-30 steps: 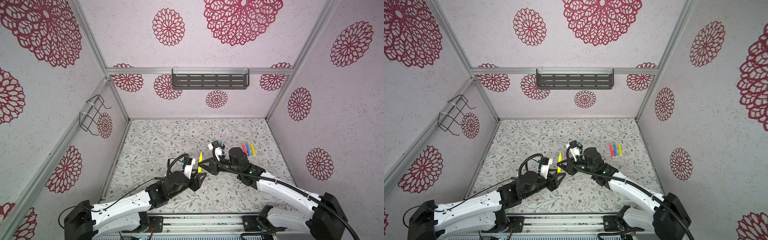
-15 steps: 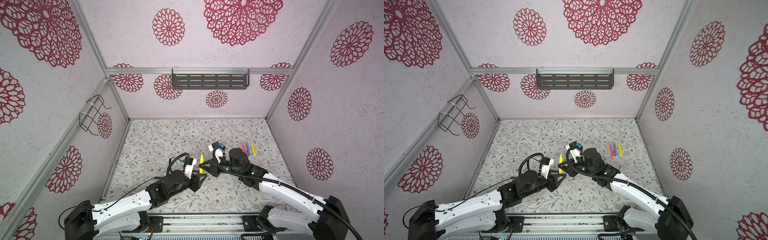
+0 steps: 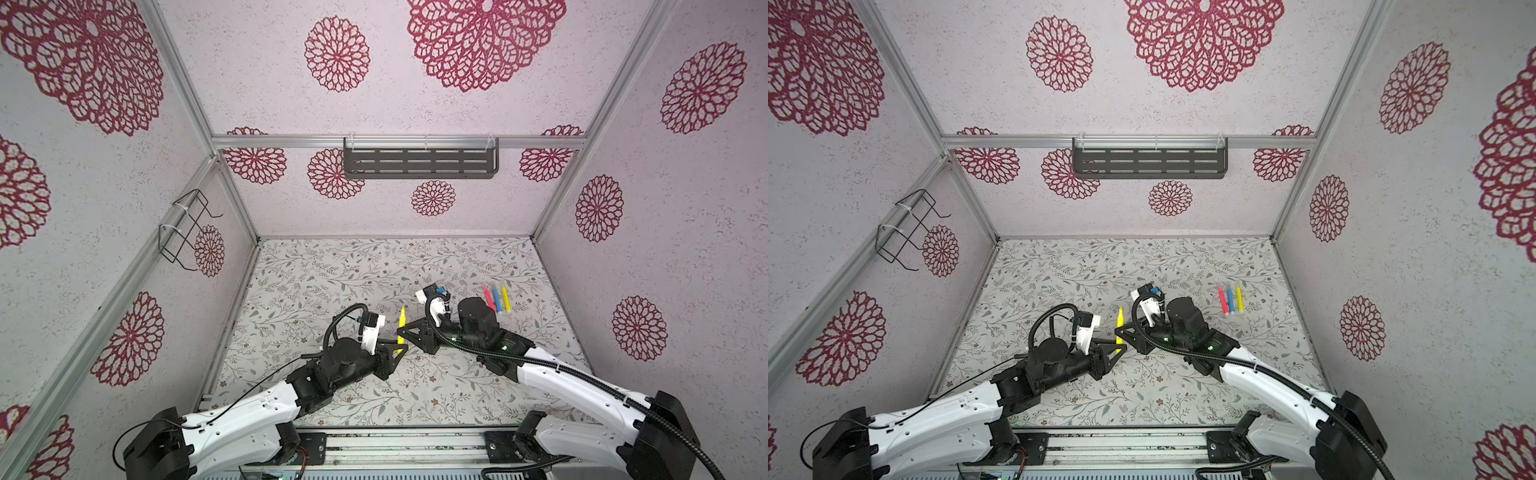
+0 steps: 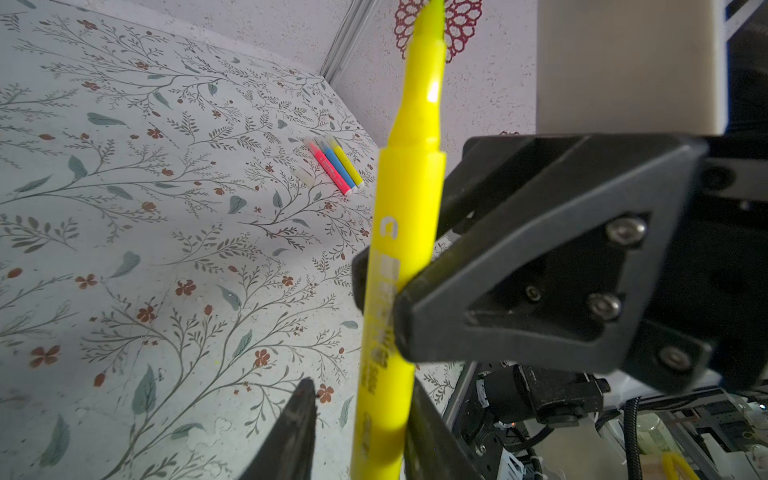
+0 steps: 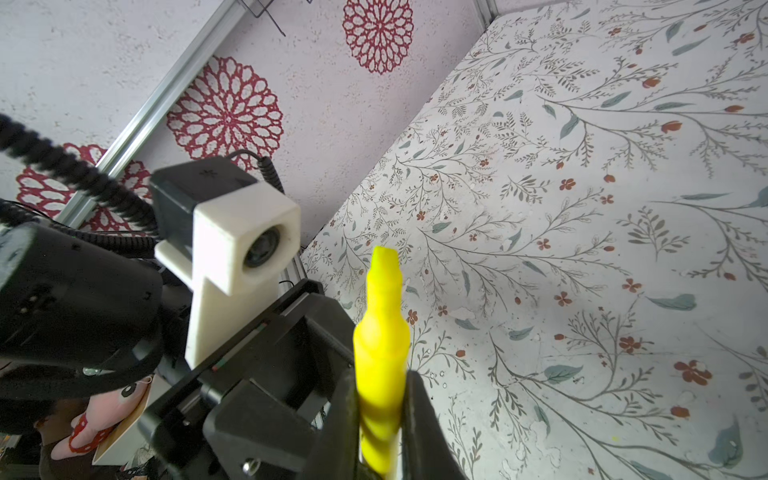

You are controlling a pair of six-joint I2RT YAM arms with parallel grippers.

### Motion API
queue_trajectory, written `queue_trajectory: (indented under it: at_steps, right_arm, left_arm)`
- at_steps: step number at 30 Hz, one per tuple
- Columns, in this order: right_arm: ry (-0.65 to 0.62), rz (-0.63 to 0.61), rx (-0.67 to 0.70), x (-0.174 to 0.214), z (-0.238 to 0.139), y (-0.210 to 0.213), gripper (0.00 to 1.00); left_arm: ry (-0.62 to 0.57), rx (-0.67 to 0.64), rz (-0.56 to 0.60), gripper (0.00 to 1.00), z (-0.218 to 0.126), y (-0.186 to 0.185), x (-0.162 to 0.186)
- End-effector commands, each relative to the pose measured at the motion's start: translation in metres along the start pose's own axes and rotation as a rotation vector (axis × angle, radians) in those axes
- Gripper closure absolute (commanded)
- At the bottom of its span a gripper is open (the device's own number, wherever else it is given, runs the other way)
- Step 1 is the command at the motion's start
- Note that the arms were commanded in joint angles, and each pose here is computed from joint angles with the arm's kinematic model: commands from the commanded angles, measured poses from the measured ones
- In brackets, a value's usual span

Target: Insert the pens into the pen caps

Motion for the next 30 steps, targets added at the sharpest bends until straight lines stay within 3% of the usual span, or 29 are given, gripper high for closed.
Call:
queue_trajectory:
  at_steps: [1,18,20,23,24,30]
  right_arm:
    - [-0.044,-0.023,-0.031,-0.009,0.000,0.008,0.93]
    - [-0.040,-0.018,-0.025,-0.005,0.001,0.007,0.91]
    - [-0.043,-0.019,-0.024,-0.006,0.000,0.008,0.82]
    - [-0.057,-0.029,-0.014,-0.009,-0.005,0.010,0.48]
    - [-0.064,-0.032,-0.001,-0.010,-0.008,0.010,0.42]
    - [-0.084,-0.052,0.162,-0.013,-0.031,0.005,0.34]
  left_arm:
    - [-0.010,0.033,-0.014,0.63,0.002,-0.003,-0.004]
    - [-0.015,0.047,-0.006,1.00,-0.002,-0.004,-0.005]
    - [-0.018,0.036,-0.006,1.00,-0.002,-0.003,-0.005]
    - [-0.028,0.011,-0.006,1.00,-0.003,0.002,-0.004]
    - [-0.032,0.001,-0.008,1.00,-0.003,0.003,-0.004]
    - [-0.052,-0.050,-0.023,1.00,-0.007,0.015,0.000]
Point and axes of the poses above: each gripper's point midway between its finger pads, its own z axis out along the fingers, its own y axis along the line the jaws close on, x = y × z, the point moved 7 cm from there along -z, back along the fingers, and after that the axes turned 9 degrees about -z, right-handed, at the moved point
